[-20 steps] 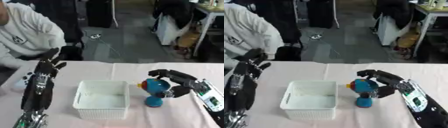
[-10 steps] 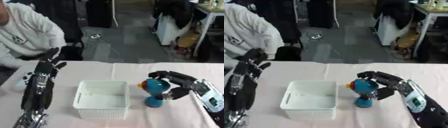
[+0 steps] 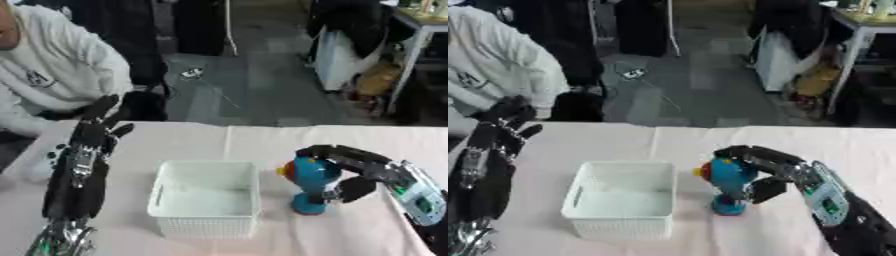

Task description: Pick up objects on the table and place them in the box.

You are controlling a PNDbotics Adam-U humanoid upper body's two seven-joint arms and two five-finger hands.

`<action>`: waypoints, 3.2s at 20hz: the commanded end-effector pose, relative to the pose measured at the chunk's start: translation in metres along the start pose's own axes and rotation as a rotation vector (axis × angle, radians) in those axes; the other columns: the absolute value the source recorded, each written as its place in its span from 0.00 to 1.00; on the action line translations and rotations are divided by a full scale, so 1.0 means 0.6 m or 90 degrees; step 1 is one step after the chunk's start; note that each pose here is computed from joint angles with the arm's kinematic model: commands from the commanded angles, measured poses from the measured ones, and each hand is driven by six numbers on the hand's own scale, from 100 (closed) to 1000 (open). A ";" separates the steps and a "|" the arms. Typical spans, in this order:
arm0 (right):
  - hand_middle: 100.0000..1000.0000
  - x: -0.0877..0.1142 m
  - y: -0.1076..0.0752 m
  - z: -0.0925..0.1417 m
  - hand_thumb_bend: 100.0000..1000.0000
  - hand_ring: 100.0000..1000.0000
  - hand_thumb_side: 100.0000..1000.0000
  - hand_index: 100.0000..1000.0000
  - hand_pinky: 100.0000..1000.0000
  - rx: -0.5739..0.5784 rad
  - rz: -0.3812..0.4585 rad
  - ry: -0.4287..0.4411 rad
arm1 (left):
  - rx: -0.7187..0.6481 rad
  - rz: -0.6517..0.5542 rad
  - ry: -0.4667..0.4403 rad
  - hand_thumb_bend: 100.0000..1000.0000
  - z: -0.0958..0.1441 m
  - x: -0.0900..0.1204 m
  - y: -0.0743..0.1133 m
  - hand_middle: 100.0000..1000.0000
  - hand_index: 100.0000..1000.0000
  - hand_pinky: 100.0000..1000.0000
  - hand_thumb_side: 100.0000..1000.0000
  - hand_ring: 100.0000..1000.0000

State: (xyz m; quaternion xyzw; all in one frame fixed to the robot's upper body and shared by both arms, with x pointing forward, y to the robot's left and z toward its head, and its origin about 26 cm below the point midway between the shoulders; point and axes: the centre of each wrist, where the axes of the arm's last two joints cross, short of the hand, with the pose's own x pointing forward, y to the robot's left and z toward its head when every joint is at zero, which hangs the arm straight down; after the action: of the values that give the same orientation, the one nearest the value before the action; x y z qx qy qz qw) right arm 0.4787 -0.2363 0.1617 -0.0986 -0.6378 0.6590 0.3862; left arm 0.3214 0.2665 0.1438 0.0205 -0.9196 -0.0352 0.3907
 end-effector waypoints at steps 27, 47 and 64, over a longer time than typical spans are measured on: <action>0.85 -0.008 -0.032 0.002 0.49 0.81 0.55 0.97 0.64 -0.042 0.035 0.039 | -0.018 0.007 -0.036 0.22 -0.019 0.020 -0.005 0.95 0.97 0.84 0.83 0.90; 0.79 -0.017 -0.021 -0.003 0.43 0.72 0.52 0.92 0.45 -0.033 0.010 0.052 | -0.021 0.010 -0.042 0.22 -0.024 0.023 -0.008 0.95 0.97 0.84 0.83 0.90; 0.39 -0.022 -0.004 -0.007 0.34 0.21 0.25 0.52 0.00 -0.102 -0.001 0.048 | -0.025 0.013 -0.044 0.21 -0.027 0.025 -0.010 0.95 0.97 0.84 0.83 0.90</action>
State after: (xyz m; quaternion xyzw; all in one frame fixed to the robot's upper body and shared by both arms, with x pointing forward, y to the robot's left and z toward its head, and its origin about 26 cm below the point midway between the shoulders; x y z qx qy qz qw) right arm 0.4894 -0.2424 0.1494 -0.1468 -0.6644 0.6072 0.4103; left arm 0.3233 0.2595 0.1534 0.0052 -0.9246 -0.0438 0.3784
